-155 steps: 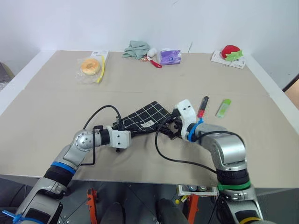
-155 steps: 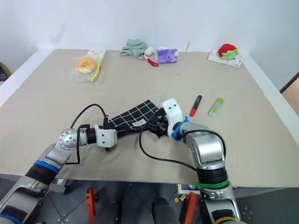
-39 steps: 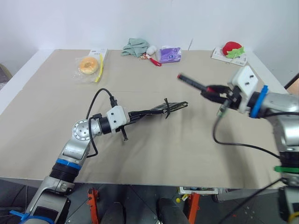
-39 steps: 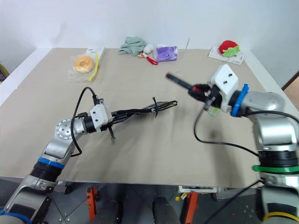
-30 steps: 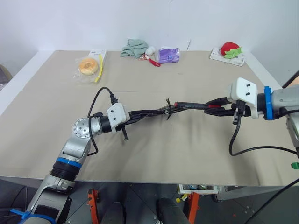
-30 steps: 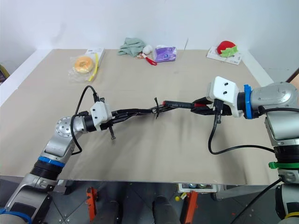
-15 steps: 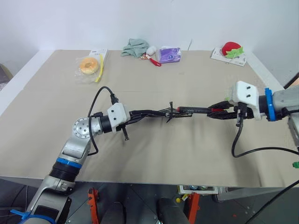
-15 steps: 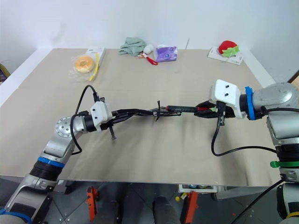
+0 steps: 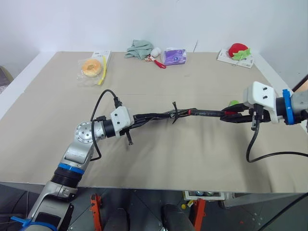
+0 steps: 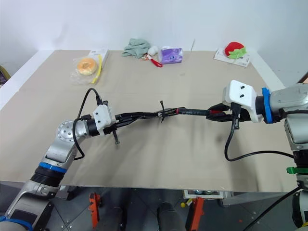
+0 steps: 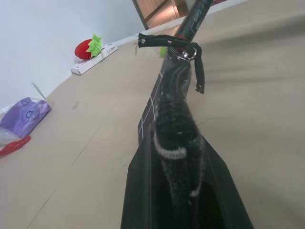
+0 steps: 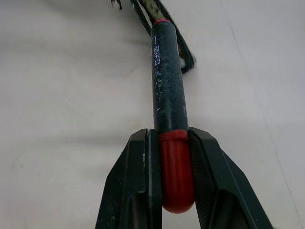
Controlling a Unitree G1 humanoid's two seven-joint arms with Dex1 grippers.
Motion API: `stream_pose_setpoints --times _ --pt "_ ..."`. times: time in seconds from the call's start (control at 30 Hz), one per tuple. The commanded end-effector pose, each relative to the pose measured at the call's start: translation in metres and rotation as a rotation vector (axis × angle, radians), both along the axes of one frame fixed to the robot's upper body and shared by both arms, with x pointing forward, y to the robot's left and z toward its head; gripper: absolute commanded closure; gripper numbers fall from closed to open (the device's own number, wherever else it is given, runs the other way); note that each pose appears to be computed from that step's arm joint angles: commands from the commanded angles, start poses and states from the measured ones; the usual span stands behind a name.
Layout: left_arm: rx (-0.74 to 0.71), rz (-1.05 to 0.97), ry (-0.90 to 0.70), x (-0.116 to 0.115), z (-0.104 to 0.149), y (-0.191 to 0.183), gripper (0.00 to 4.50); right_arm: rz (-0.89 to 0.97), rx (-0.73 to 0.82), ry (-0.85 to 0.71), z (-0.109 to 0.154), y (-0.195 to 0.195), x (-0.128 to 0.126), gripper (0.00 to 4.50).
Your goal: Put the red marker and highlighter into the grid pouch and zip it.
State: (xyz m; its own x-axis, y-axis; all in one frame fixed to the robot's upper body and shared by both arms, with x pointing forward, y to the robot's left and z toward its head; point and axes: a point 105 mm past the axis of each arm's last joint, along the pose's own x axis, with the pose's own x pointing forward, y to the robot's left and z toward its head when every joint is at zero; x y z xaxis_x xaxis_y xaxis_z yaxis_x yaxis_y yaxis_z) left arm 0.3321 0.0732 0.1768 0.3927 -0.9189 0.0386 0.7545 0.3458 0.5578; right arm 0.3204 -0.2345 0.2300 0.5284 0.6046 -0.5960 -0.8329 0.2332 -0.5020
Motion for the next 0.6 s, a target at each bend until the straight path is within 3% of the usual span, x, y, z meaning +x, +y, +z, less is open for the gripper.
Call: stream_pose_setpoints --times 0.03,0.17,0.6 --pt "-0.037 0.007 -0.047 -0.001 0.015 0.002 4.5 0.005 -0.023 -0.045 0.008 0.0 0.002 3.99" --pt "-0.041 0.003 -0.049 -0.002 0.016 0.001 4.5 0.022 -0.047 -0.061 0.004 0.005 0.008 3.99" --pt "-0.094 -0.046 -0.029 -0.003 0.019 -0.023 4.5 0.248 -0.078 -0.156 -0.004 0.081 0.025 3.99"
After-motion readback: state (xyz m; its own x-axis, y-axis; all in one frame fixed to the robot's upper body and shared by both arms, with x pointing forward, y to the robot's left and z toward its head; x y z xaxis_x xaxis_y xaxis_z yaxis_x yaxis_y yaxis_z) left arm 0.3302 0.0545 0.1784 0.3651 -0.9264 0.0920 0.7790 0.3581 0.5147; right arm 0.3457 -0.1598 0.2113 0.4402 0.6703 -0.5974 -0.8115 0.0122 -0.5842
